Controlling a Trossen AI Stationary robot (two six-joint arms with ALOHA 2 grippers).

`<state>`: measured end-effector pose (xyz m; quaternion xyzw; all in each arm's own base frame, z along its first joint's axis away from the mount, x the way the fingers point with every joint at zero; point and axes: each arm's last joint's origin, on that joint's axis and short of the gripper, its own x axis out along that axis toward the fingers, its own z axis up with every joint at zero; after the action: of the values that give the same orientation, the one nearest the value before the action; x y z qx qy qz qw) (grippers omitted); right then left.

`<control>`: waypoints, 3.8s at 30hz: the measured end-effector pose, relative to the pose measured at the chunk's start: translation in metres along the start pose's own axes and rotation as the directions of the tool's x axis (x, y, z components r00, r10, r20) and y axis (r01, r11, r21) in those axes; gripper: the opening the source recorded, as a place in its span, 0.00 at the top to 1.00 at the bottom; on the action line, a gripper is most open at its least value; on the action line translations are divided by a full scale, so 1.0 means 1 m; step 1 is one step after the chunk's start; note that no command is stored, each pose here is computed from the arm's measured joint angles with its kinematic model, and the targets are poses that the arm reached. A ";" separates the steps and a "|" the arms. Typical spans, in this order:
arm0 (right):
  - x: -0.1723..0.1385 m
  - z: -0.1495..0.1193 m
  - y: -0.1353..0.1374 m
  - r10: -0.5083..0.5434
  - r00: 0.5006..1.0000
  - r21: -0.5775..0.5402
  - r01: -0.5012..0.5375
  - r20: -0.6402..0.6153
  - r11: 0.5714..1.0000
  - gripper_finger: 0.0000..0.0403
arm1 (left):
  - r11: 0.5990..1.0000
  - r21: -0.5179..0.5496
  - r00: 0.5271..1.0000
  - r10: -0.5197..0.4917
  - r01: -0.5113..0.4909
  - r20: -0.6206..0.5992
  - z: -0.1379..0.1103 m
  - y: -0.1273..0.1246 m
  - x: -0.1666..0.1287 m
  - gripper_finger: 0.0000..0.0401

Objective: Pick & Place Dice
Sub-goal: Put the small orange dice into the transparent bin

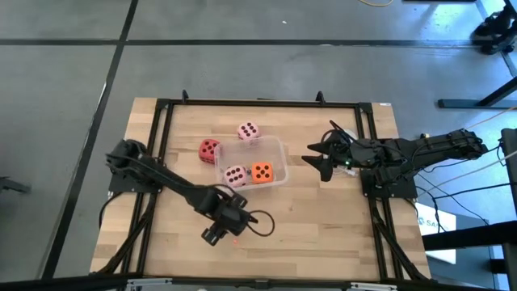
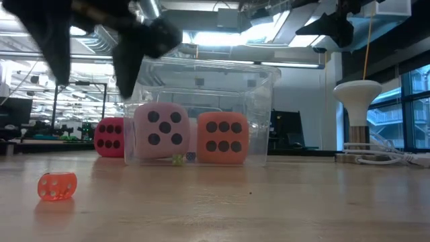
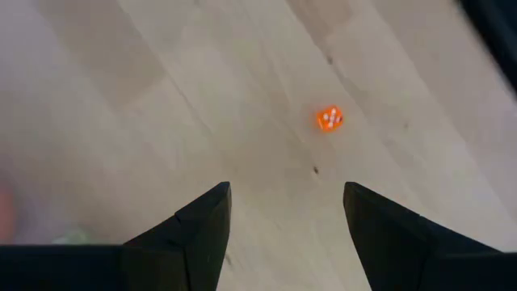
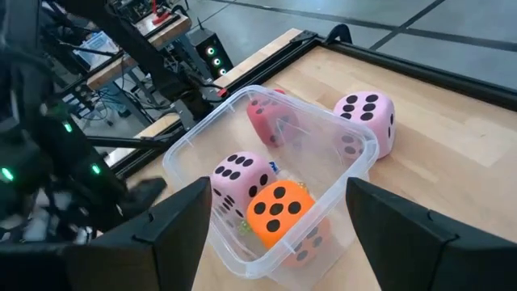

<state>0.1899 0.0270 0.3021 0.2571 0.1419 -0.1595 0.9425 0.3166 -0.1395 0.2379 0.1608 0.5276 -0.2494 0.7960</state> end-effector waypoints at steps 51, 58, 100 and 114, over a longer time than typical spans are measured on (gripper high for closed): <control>0.000 -0.002 0.002 0.074 0.996 0.180 -0.063 -0.057 0.982 0.29 | 0.894 -0.440 0.988 0.136 -0.090 0.074 0.021 -0.053 0.036 0.43; -0.001 -0.003 0.004 0.083 0.995 0.174 -0.071 -0.063 0.982 0.29 | 0.889 -0.449 0.989 0.130 -0.086 0.068 0.020 -0.053 0.036 0.43; -0.001 -0.005 0.003 0.078 0.993 0.156 -0.065 -0.084 0.986 0.29 | 0.892 -0.433 0.991 0.131 -0.132 -0.032 0.015 -0.055 0.079 0.43; -0.001 -0.006 0.003 0.075 0.993 0.153 -0.061 -0.089 0.986 0.29 | 0.894 -0.434 0.994 0.102 -0.110 -0.043 0.014 -0.055 0.084 0.72</control>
<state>0.1889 0.0329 0.2992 0.3390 0.1648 -0.1251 0.9177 0.3230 -0.2117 0.1665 0.0097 0.5682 -0.0798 0.8190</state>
